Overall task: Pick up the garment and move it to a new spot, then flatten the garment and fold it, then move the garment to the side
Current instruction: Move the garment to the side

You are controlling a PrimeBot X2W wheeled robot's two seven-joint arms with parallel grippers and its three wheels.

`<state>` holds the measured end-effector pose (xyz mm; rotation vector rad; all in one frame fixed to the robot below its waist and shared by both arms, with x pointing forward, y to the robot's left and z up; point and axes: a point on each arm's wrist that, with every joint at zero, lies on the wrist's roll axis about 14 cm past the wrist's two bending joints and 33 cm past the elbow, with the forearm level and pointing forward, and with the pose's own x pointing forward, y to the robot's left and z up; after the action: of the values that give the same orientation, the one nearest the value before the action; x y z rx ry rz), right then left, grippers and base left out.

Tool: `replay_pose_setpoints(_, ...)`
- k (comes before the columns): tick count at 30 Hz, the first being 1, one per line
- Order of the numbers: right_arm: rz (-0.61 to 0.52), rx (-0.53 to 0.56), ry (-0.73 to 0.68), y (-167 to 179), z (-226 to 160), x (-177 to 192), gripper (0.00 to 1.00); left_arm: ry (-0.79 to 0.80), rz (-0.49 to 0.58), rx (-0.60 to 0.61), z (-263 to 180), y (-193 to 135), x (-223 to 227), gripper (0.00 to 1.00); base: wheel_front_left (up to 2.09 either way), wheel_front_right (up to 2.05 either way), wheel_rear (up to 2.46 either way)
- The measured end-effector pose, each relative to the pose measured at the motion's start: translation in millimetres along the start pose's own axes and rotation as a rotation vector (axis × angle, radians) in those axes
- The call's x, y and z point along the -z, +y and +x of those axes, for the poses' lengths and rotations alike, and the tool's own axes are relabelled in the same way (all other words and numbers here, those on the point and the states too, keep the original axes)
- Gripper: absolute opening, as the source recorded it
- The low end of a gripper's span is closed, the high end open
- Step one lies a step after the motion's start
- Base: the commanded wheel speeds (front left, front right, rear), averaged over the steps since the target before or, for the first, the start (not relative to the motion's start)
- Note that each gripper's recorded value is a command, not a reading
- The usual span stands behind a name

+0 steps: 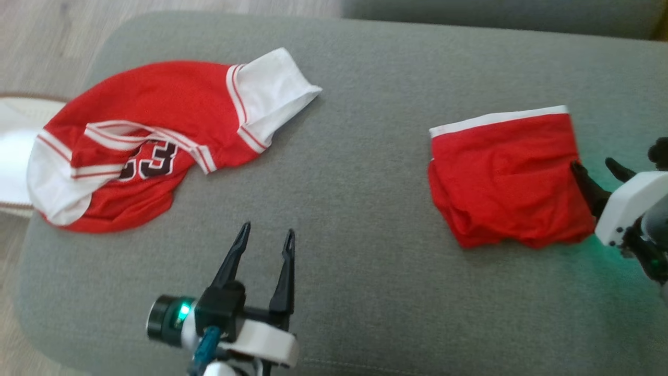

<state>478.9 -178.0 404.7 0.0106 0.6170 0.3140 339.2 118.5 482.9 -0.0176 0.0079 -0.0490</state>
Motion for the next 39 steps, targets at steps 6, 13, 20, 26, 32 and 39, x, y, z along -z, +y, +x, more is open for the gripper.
replay_pose_setpoints(6, 0.039, -0.010, 0.099, -1, 15, 26, 0.94, -0.002, 0.013, -0.030, 10, 7, -1, 1.00, 0.00, 0.00, 0.00)
replay_pose_setpoints(13, 0.063, -0.022, 0.119, -1, 28, 26, 0.00, 0.025, 0.016, -0.030, 13, 4, 8, 1.00, 0.00, 0.00, 0.00)
replay_pose_setpoints(20, 0.058, -0.018, 0.125, -8, 35, 27, 0.00, 0.024, 0.013, -0.022, 25, 2, 9, 1.00, 0.00, 0.00, 0.00)
replay_pose_setpoints(26, 0.014, 0.070, 0.086, -54, 25, 12, 0.00, -0.021, -0.019, 0.035, 44, -17, -3, 1.00, 0.00, 0.00, 0.00)
replay_pose_setpoints(32, -0.028, 0.197, 0.044, -118, 11, -11, 0.00, -0.090, -0.049, 0.130, 77, -47, -17, 1.00, 0.00, 0.00, 0.00)
replay_pose_setpoints(39, -0.049, 0.312, 0.020, -177, -7, -13, 0.00, -0.127, -0.066, 0.253, 112, -85, -13, 1.00, 0.00, 0.00, 0.00)
